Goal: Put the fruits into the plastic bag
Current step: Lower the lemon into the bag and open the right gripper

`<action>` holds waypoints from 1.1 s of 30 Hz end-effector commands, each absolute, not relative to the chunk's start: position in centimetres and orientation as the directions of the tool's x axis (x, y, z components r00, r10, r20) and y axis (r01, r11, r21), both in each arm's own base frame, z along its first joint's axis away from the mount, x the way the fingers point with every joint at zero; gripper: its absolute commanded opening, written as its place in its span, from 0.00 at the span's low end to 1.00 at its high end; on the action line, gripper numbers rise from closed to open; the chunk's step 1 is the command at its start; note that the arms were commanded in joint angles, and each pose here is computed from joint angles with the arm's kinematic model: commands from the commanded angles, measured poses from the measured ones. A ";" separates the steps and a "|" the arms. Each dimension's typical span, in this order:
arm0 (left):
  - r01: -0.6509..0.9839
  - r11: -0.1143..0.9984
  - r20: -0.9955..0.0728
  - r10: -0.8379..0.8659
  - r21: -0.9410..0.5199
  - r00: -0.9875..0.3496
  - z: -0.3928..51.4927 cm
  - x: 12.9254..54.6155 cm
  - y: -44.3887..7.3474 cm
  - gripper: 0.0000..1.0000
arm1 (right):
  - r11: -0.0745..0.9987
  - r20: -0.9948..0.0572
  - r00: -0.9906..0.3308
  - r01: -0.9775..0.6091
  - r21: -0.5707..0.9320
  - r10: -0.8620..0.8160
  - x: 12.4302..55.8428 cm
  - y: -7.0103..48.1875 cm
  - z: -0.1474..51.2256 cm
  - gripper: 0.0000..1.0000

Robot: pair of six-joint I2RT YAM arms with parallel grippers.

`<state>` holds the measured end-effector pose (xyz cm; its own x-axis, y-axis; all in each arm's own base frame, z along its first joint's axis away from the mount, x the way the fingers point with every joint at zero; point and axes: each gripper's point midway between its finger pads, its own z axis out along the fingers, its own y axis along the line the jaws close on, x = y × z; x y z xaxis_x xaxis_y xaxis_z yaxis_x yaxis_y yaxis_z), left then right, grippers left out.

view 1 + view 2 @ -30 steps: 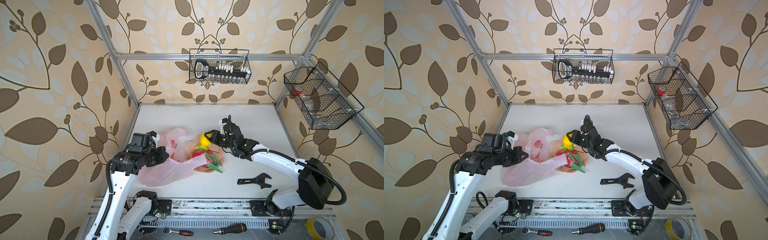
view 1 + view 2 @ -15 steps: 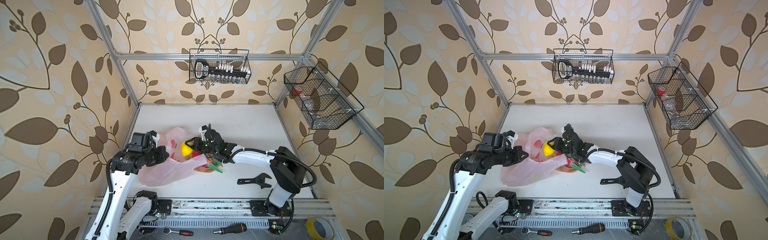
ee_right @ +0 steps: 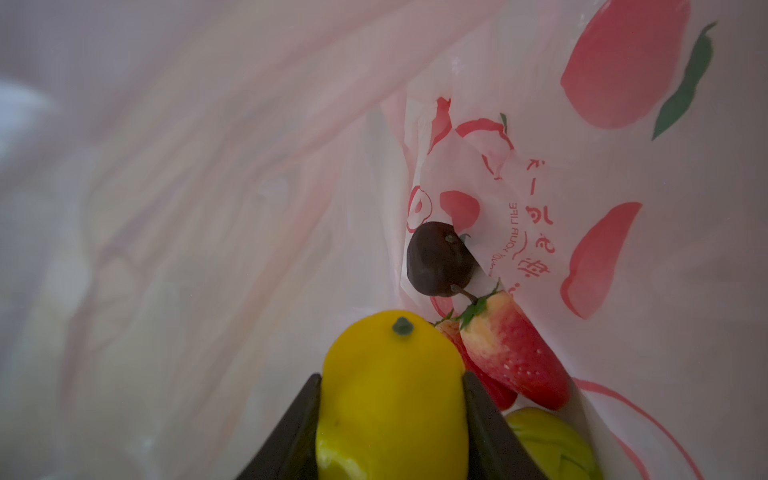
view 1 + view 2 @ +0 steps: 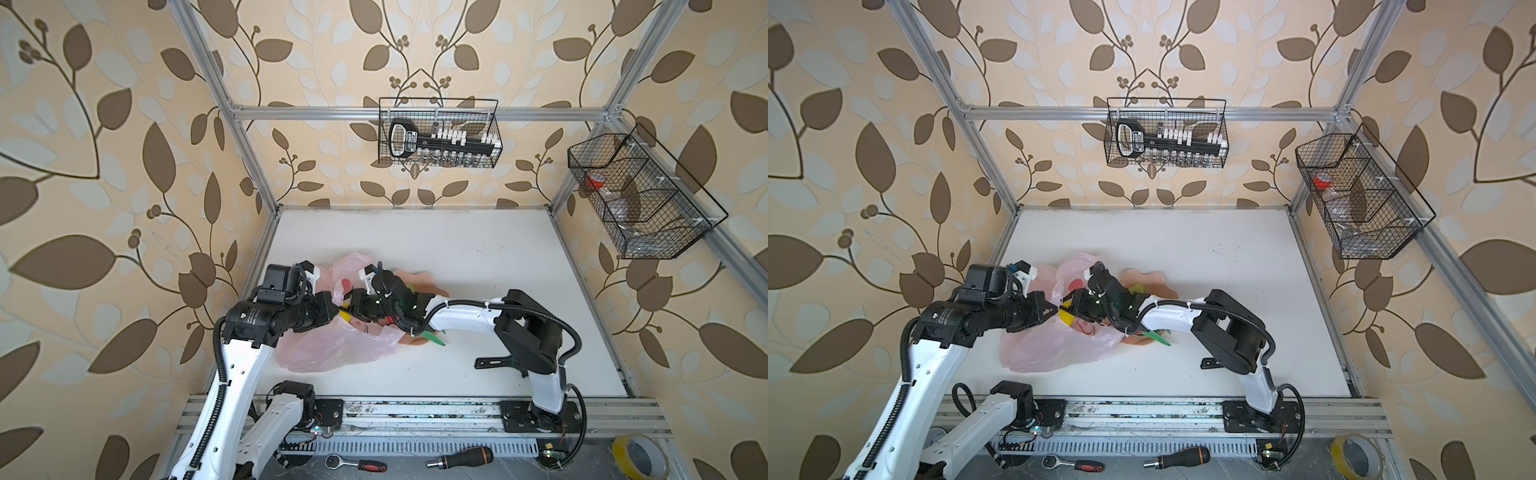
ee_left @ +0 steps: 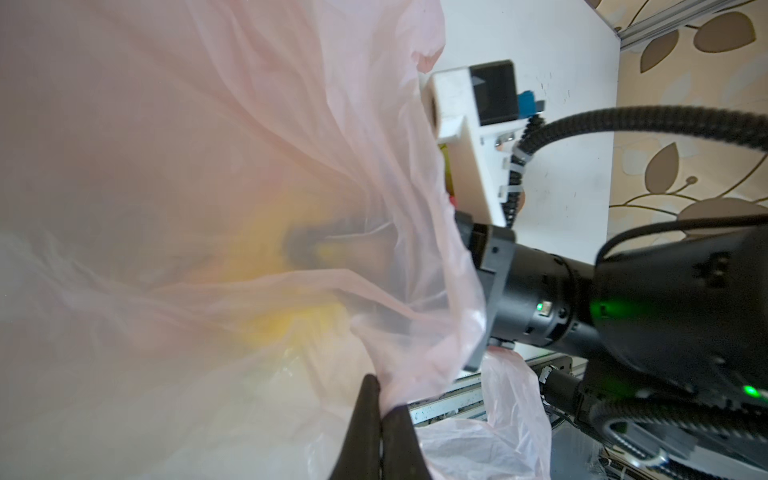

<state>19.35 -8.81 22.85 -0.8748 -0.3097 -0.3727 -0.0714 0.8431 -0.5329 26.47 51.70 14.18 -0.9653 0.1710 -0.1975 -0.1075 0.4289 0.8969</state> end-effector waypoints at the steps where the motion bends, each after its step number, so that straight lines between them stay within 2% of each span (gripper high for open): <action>1: -0.039 0.824 -0.399 -0.314 -0.565 -0.862 24.3 19.6 -9.4 0.00 | 0.397 -0.128 -0.983 -0.066 0.915 0.130 25.0 53.8 13.8 0.44; 5: -0.038 0.825 -0.399 -0.313 -0.564 -0.862 24.2 19.6 -9.4 0.00 | 0.381 -0.093 -0.995 -0.068 0.922 0.047 23.6 55.9 13.3 0.49; 10: -0.040 0.829 -0.405 -0.314 -0.558 -0.858 24.3 19.4 -9.2 0.00 | 0.376 -0.068 -0.998 -0.067 0.924 -0.009 22.4 56.7 12.8 0.65; 14: -0.045 0.835 -0.409 -0.315 -0.548 -0.856 24.4 19.2 -9.0 0.00 | 0.334 -0.088 -0.996 -0.091 0.938 -0.024 22.2 56.6 13.8 0.77; 24: -0.048 0.836 -0.409 -0.317 -0.546 -0.856 24.6 19.0 -8.9 0.00 | 0.301 -0.141 -0.990 -0.141 0.943 -0.020 22.5 55.3 16.3 0.80; 33: -0.058 0.833 -0.400 -0.324 -0.550 -0.858 24.2 18.8 -8.9 0.00 | 0.343 -0.247 -0.967 -0.212 0.915 0.062 24.4 52.3 17.8 0.81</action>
